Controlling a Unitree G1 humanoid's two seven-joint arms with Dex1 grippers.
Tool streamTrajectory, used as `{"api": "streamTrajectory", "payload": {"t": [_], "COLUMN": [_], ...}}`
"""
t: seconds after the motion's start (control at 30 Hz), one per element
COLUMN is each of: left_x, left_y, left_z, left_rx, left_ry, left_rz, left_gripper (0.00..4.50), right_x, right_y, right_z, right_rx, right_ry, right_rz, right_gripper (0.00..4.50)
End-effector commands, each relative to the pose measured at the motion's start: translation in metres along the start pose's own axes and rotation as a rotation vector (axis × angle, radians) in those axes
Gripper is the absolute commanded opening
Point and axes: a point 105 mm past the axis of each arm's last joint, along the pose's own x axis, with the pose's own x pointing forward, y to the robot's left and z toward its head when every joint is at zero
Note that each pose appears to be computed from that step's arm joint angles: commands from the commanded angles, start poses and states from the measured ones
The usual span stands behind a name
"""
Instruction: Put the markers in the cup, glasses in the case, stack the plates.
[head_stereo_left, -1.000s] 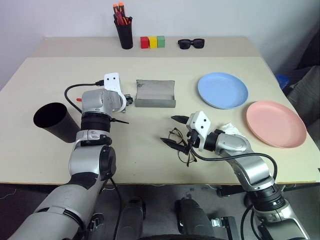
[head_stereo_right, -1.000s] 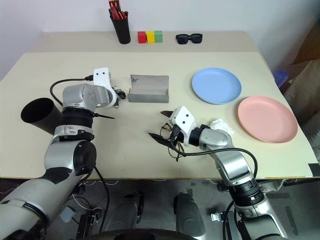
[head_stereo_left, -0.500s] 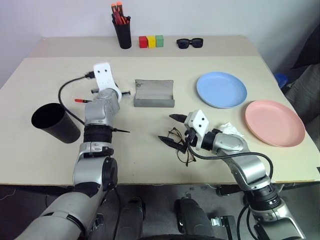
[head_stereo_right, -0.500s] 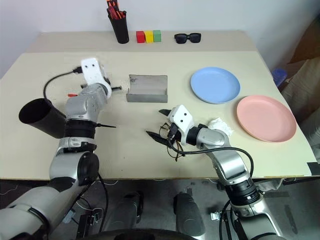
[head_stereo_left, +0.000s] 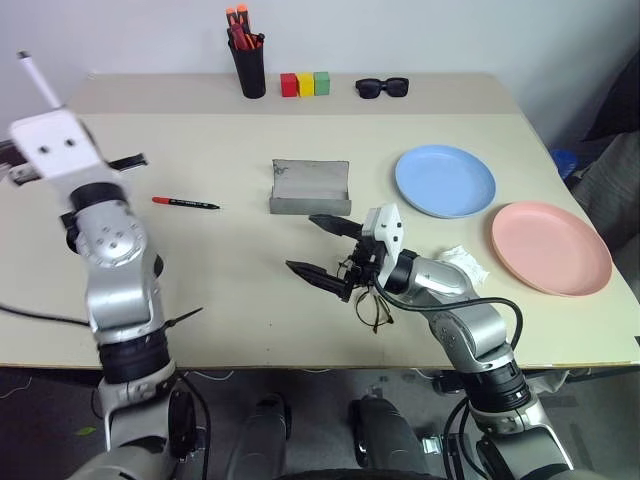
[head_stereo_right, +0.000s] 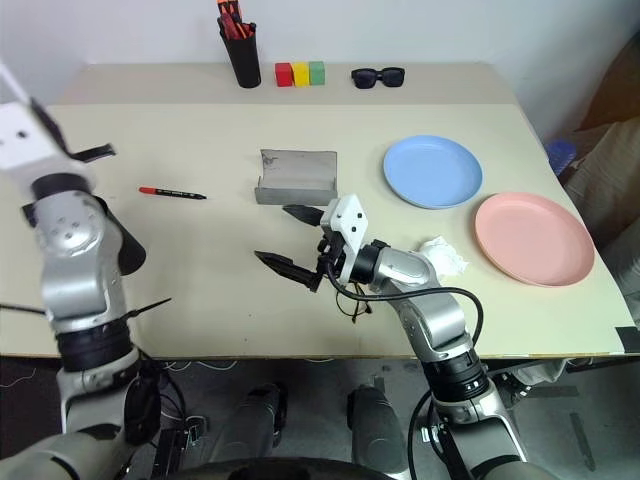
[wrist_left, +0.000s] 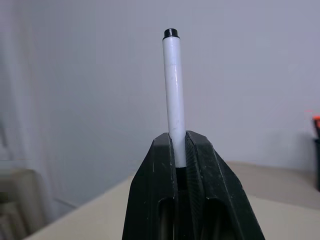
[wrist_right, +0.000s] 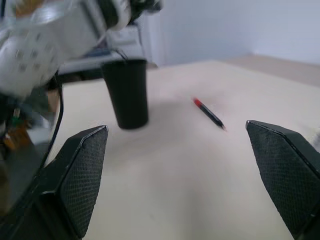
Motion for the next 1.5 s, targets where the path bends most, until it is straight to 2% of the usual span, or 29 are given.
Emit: {"api": "streamTrajectory", "payload": {"t": [0.03, 0.27, 0.5, 0.6, 0.8, 0.93, 1.1, 1.17, 1.2, 1.33, 1.4, 1.5], "left_x": [-0.013, -0.037, -0.045, -0.047, -0.048, -0.040, -0.023, -0.017, -0.014, -0.006, -0.003, 0.001], "left_y": [0.010, 0.019, 0.019, 0.018, 0.015, -0.002, -0.056, -0.080, -0.089, -0.098, -0.098, -0.102], "left_z": [0.004, -0.021, -0.035, -0.038, -0.039, -0.024, 0.002, -0.001, -0.008, -0.044, -0.066, -0.090], "left_rx": [-0.005, -0.027, -0.023, -0.027, -0.030, -0.086, -0.236, -0.209, -0.217, -0.157, -0.063, -0.116], "left_ry": [-0.001, 0.092, 0.129, 0.137, 0.136, 0.088, 0.098, 0.180, 0.259, 0.549, 0.685, 0.829], "left_rz": [0.034, 0.116, 0.146, 0.139, 0.130, 0.058, -0.125, -0.191, -0.187, -0.060, 0.006, 0.059], "left_gripper": [0.02, 0.02, 0.02, 1.16, 3.98, 3.98, 3.98, 3.98, 4.50, 4.50, 4.50, 4.50], "right_x": [0.005, 0.010, 0.011, 0.010, 0.008, 0.008, 0.006, 0.005, 0.005, 0.005, 0.004, 0.003], "right_y": [0.002, 0.001, 0.001, 0.002, 0.001, 0.000, -0.005, -0.008, -0.010, -0.014, -0.014, -0.013], "right_z": [0.022, 0.026, 0.026, 0.025, 0.025, 0.024, 0.020, 0.019, 0.018, 0.015, 0.014, 0.012], "right_rx": [-0.008, -0.016, -0.022, -0.024, -0.026, -0.025, -0.018, -0.017, -0.017, -0.021, -0.021, -0.020], "right_ry": [-0.084, -0.091, -0.092, -0.089, -0.084, -0.078, -0.062, -0.060, -0.058, -0.051, -0.048, -0.044], "right_rz": [0.031, 0.057, 0.047, 0.044, 0.041, 0.033, 0.003, -0.010, -0.020, -0.044, -0.051, -0.055], "right_gripper": [4.50, 4.50, 4.50, 4.50, 4.50, 4.50, 4.50, 4.50, 4.50, 4.50, 4.50, 4.50]}}
